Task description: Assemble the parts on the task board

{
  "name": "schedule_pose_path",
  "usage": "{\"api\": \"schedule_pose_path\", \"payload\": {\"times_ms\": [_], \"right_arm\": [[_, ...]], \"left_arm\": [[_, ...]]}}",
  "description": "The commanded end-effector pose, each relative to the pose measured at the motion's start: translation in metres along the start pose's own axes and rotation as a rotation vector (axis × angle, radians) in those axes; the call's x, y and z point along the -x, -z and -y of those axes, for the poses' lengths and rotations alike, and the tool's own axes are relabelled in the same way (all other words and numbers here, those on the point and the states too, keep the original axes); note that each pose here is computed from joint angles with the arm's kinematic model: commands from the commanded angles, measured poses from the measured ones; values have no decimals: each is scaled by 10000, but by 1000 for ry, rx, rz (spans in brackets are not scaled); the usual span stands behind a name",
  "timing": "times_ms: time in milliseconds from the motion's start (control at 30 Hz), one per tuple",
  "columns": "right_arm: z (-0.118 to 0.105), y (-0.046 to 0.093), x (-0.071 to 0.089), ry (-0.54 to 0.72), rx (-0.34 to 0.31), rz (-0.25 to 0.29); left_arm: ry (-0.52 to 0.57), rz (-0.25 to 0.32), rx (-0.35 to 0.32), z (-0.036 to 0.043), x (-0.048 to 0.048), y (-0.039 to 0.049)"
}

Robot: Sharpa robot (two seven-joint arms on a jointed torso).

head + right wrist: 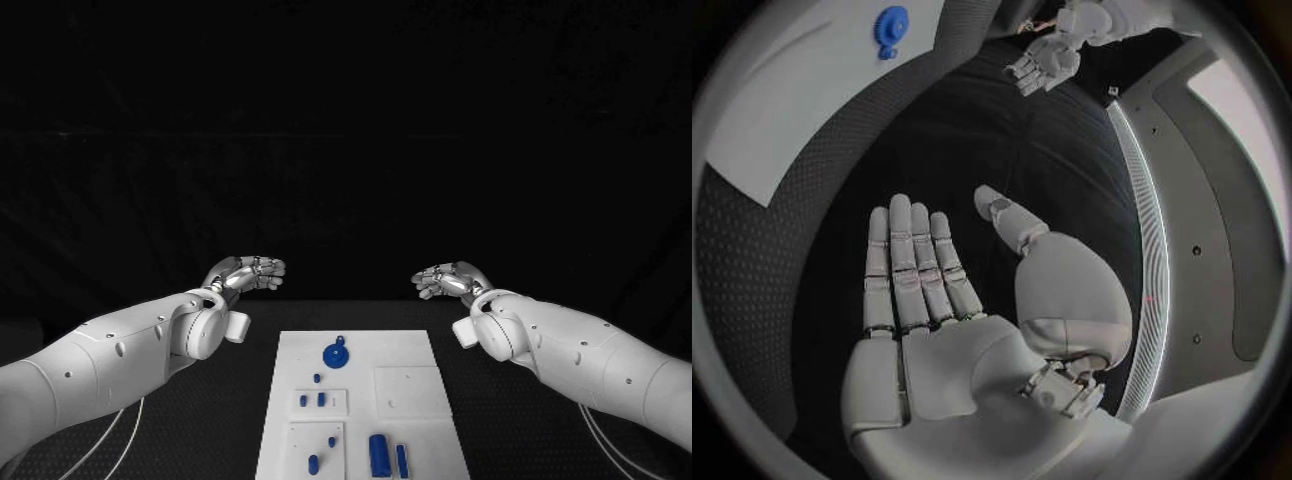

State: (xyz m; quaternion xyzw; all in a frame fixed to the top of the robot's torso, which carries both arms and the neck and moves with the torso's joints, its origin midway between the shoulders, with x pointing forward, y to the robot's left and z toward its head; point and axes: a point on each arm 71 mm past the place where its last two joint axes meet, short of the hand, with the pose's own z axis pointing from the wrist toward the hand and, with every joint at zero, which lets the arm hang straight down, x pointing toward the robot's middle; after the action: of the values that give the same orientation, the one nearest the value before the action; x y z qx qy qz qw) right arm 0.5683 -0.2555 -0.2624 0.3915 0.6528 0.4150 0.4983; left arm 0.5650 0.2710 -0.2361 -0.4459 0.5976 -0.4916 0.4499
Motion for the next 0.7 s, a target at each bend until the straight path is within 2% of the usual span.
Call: {"api": "schedule_pose_path", "payload": {"times_ms": [33, 300, 333, 433, 600, 700], "right_arm": [[-4, -23, -22, -146, 29, -56], [-1, -38, -10, -164, 38, -48], [13, -40, 8, -115, 9, -19], [7, -32, -1, -119, 12, -16], [-37, 23, -64, -143, 36, -1], [-86, 93, -134, -170, 60, 16]], "left_arm": [[77, 10, -62, 55, 35, -18], [91, -14, -66, 53, 6, -38], [50, 14, -34, 23, 47, -29], [51, 16, -35, 20, 30, -20], [61, 32, -44, 3, -79, 42], [71, 50, -53, -8, -200, 119]]}}
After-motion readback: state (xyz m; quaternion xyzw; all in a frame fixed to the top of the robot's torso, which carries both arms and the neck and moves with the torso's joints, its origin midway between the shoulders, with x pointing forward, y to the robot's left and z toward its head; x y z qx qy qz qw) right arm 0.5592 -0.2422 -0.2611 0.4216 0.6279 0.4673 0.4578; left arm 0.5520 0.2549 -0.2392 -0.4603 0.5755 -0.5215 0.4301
